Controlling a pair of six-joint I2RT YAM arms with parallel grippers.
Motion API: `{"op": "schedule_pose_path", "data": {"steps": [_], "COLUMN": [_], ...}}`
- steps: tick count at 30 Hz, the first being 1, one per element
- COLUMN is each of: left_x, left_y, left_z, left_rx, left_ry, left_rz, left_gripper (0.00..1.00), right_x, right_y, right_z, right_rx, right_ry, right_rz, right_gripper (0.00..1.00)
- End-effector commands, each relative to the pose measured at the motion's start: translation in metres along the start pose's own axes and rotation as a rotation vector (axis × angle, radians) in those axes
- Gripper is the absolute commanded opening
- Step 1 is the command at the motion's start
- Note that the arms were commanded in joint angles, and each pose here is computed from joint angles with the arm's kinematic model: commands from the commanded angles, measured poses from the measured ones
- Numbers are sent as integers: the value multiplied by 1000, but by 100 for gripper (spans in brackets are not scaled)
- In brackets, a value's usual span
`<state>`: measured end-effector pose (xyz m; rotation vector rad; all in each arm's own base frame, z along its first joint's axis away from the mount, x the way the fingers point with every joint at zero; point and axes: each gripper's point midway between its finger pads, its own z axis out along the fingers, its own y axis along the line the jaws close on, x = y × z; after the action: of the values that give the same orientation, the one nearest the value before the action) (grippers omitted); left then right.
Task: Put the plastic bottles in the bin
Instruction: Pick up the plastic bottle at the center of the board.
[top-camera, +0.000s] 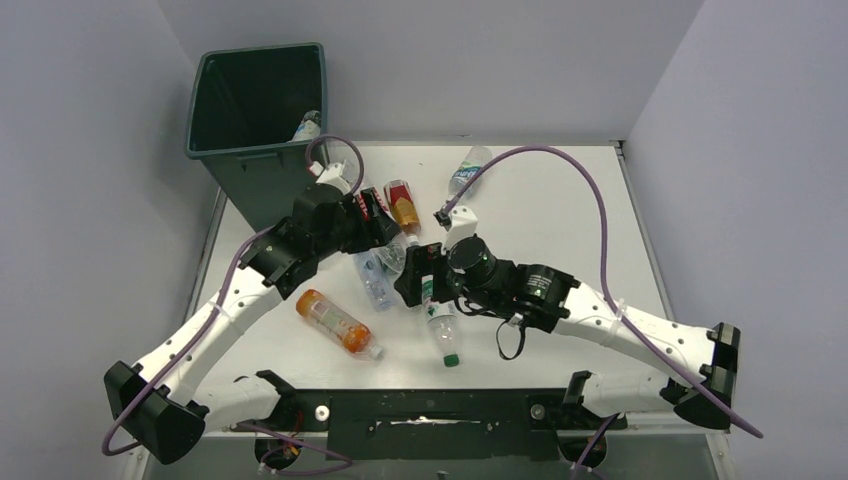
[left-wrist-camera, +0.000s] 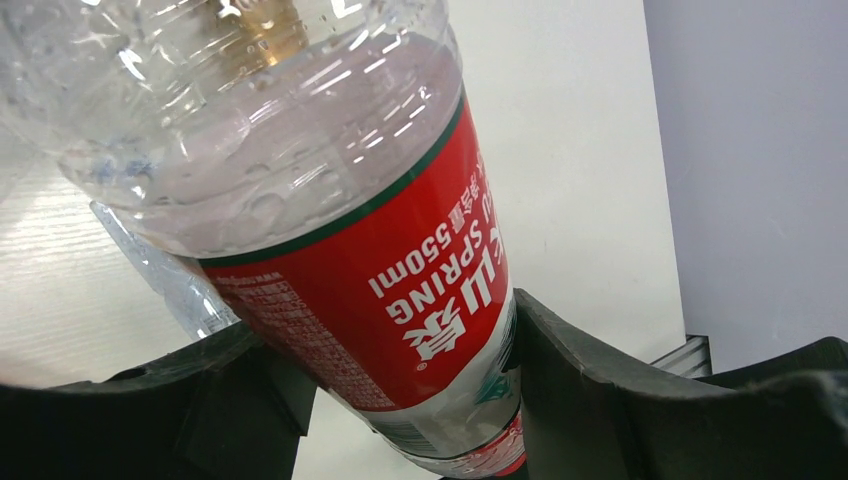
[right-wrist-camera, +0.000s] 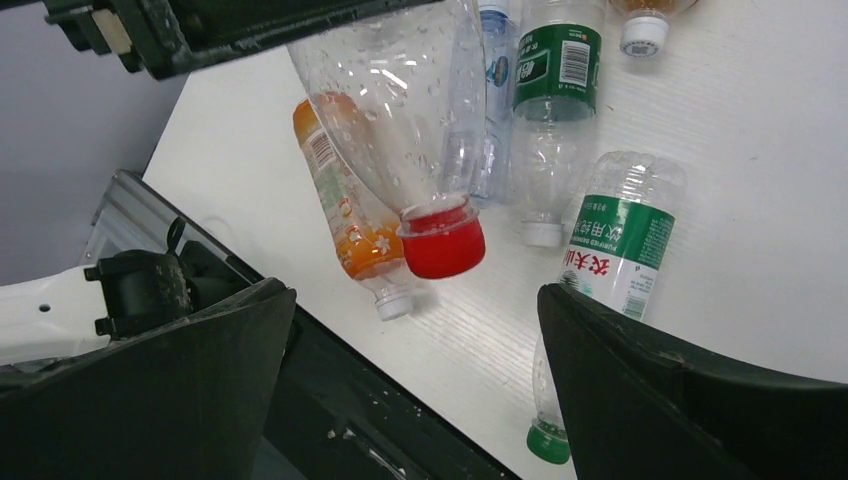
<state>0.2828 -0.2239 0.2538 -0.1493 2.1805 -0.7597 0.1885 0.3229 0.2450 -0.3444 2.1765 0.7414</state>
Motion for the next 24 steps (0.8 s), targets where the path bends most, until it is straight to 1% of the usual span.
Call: {"op": "schedule_pose_path", "data": {"steps": [1,7,13,19,24], "left_x": [-36,-54,-76,-110,-137], "left_y": [-25,-34,-42,-56,-58], "left_z": [-13,-18,-24,-36,-44], "left_rx": [52,49,45,62,76], "left_ry": [-91,-116,-151,-213,-249], "left_rz": [41,80,115,143,147], "left_gripper": [55,55,57,59,59], "right_x": [-12,-1,10,14,20], "right_y": [0,-9,-14,-14,-15], "right_z": [-21,-30,-30,-27,-24], "right_rx": [-15,-12,-3,1,9], "right_ry": [-71,-76,-61,-47,-33], "right_rz": [47,76,82,79,79], "right_gripper": [98,98,98,98,98]}}
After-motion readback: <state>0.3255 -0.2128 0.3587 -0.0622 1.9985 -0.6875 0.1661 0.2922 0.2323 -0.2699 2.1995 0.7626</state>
